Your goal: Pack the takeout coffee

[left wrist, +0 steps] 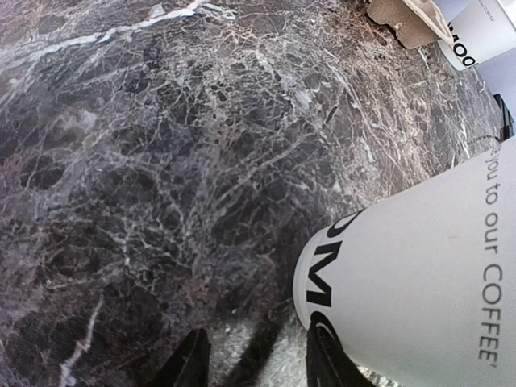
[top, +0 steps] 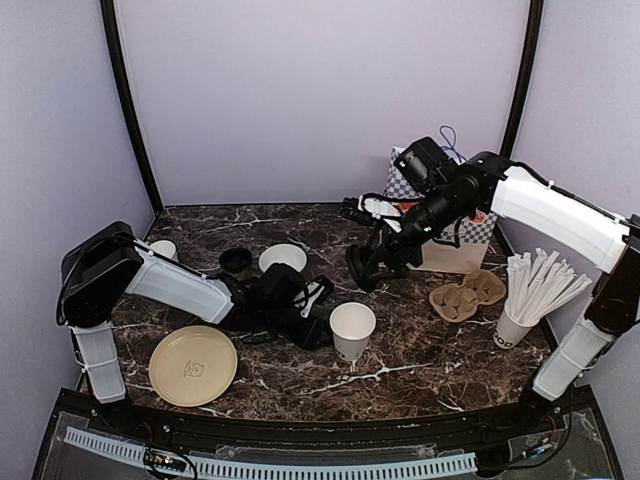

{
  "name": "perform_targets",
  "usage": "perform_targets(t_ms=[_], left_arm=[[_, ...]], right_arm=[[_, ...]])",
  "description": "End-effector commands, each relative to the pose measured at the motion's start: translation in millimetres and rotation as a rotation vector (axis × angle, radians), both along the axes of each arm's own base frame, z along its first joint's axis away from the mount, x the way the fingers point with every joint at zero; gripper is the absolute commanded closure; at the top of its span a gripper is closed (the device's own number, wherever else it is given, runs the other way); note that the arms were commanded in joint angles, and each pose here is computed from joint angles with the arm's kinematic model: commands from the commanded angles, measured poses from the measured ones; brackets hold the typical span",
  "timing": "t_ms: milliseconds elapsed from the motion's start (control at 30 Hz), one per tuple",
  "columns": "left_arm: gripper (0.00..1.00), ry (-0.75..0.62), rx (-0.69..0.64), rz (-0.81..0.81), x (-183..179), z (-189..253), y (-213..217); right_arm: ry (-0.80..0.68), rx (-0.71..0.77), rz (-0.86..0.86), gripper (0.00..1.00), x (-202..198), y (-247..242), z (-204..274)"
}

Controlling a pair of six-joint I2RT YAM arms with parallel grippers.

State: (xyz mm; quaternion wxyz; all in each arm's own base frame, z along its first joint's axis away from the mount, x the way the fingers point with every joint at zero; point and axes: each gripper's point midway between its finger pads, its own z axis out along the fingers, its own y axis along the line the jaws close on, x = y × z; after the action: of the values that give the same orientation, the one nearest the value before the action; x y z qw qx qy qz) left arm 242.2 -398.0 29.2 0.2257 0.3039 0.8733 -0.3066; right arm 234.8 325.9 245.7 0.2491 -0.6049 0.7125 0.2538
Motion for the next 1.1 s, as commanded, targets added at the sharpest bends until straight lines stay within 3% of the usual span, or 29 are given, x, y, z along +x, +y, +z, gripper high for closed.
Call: perform_targets(t_ms=[0, 133, 400, 1067], left_arm=[[0.53, -0.028, 0.051, 0.045, 5, 9, 8], [0.46, -0.105, 0.109, 0.122, 15, 30, 31], [0.44, -0.182, 0.122, 0.239, 24, 44, 61], [0.45, -0.163, 0.084, 0.256, 14, 34, 70]], right_arm=[[-0.016, -0.114, 0.083, 0.31, -17, 2, -12], [-0.007, -0.218, 0.153, 0.3, -33, 1, -31], [0.028, -0.379, 0.188, 0.3, -45, -8, -66], [0.034, -0.438, 0.15, 0.29, -35, 10, -79]])
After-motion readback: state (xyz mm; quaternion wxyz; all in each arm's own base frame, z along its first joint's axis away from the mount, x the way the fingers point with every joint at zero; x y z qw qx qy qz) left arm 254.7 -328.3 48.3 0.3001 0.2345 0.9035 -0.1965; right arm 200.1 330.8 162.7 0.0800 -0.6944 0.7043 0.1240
